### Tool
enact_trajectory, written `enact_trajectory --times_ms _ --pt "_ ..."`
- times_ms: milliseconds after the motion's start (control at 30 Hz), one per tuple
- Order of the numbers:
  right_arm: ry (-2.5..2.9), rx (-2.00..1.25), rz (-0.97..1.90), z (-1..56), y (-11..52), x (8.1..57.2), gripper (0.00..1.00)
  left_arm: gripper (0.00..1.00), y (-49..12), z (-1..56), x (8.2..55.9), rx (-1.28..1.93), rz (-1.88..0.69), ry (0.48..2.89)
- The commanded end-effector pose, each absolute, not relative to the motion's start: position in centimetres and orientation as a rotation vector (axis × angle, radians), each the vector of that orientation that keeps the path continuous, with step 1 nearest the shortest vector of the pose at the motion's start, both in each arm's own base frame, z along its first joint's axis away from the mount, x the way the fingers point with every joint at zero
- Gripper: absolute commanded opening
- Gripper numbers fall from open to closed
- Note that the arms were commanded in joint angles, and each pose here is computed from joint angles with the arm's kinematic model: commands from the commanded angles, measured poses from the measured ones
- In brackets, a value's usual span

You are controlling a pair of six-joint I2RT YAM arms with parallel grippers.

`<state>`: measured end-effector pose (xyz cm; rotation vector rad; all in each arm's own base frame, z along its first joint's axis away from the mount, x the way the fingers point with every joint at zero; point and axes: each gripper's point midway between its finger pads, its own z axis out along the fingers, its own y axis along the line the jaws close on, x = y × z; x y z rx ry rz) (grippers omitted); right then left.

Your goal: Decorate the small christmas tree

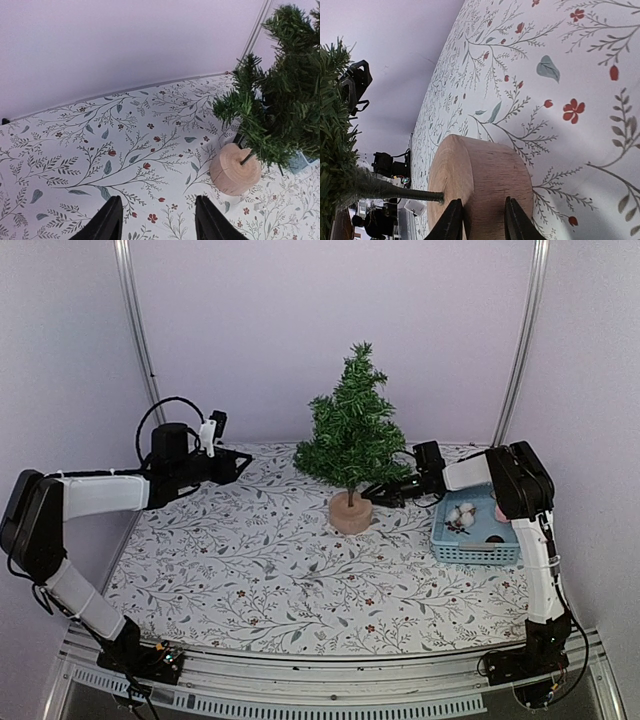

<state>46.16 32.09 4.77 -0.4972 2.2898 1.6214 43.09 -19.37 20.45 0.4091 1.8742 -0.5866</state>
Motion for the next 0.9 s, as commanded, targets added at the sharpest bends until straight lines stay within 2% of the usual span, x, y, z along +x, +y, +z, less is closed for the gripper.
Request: enact_trajectory --times_ms 0,467,600,867 --pt "2.301 -0.626 1.722 2.5 34.2 43.3 0.3 0.51 -19.2 21.2 41.8 0.411 -0.641 1.848" --pt "2.265 -0.74 1.677 4.5 34.8 42.1 0.31 0.5 -19.6 20.8 39.7 0.48 -0.671 1.825" --pt "2.26 -0.755 1.642 5.2 34.7 42.2 0.35 0.5 -19.6 20.8 39.3 0.48 -0.673 1.824" --pt "2.26 -0.739 1.563 7.4 34.5 43.0 0.54 0.5 -19.5 21.0 38.9 0.479 -0.67 1.817"
